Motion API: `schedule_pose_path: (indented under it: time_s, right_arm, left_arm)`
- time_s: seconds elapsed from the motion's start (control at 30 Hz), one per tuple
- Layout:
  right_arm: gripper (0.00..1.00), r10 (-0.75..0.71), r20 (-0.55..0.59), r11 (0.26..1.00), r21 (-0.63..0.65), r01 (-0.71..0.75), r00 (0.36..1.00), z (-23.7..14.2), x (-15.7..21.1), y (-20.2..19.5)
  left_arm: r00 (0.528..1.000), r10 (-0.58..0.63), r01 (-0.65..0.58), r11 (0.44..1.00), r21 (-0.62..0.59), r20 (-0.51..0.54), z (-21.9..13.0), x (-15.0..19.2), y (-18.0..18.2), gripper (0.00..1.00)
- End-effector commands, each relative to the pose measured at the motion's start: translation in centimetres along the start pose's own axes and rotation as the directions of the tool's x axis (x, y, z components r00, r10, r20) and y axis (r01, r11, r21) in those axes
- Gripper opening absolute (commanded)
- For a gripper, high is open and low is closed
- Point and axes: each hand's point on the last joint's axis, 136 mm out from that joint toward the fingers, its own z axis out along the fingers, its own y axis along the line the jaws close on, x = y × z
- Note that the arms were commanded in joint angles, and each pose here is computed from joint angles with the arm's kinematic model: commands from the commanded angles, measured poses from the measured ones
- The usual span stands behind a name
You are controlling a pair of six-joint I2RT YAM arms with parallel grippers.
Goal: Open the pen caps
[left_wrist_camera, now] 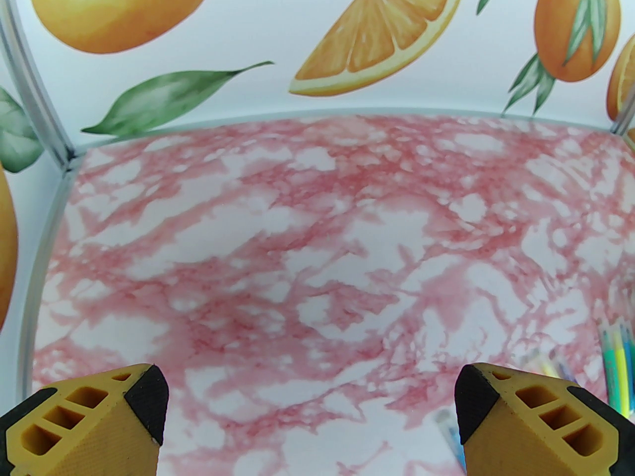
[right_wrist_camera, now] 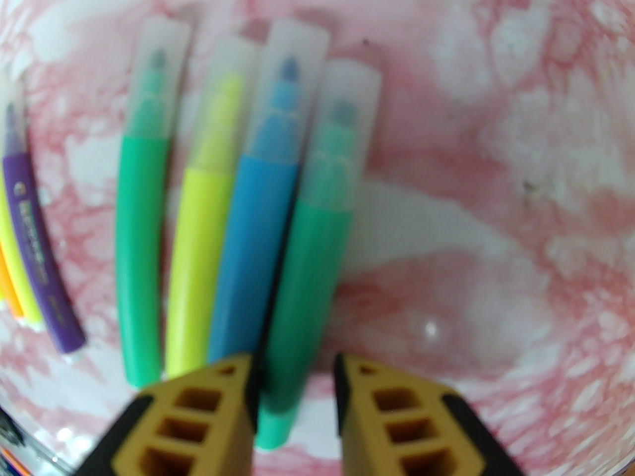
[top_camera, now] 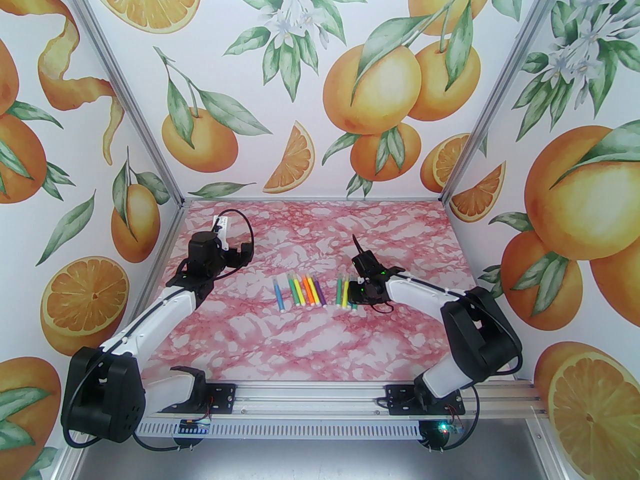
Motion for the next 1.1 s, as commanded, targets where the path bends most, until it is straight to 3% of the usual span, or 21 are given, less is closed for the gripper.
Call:
schedule_pose_path:
  time_s: [0.0,0.5,1.07]
  right_arm:
    - [0.32,0.008,-0.002,0.999,0.031,-0.008,1.0,0.7,0.3,-0.5]
    - [0.3,-0.05,-0.055,0.983,0.173,0.059,0.997,0.6,0.8,-2.7]
    - [0.24,-0.068,-0.104,0.975,0.203,0.088,0.992,0.7,0.9,-3.1]
  left_arm:
    - [1.0,-0.012,0.012,1.0,0.002,0.029,-0.6,-1.7,-0.1,1.0]
    - [1.0,-0.01,0.01,1.0,-0.005,0.015,-0.9,-1.6,0.0,1.0]
    - [1.0,-0.018,0.018,1.0,0.007,-0.007,-0.8,-1.3,-0.2,1.0]
